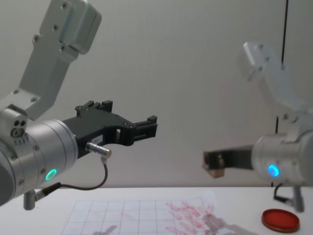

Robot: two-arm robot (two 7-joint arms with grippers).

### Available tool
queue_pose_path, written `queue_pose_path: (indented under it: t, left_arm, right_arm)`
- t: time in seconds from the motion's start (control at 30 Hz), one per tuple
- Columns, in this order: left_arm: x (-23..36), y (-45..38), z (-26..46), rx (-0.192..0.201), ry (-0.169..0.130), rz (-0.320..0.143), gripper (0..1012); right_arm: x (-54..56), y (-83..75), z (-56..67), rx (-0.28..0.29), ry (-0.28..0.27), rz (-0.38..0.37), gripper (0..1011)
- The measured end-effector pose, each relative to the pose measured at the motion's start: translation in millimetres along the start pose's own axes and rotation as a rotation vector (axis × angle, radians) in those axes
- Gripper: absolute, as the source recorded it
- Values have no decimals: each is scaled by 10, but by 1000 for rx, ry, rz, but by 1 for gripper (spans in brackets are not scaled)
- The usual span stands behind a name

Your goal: Use the one hand to pick up the stamp and affix it onto the A4 paper.

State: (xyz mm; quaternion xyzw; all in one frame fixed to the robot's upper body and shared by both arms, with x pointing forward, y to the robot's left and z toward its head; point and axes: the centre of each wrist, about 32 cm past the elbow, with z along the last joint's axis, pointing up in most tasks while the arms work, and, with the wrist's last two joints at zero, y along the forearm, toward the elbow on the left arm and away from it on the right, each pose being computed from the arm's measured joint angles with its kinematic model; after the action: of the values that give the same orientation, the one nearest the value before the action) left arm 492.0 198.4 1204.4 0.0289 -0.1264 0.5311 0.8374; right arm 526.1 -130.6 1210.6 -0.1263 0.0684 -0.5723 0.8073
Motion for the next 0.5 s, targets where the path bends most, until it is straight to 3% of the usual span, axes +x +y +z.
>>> queue_pose_path:
  t: [0.5]
  left_arm:
    - [0,0,0,0,0,0,1001]
  right_arm:
    - [-257,229,-185,-106,1,72,214]
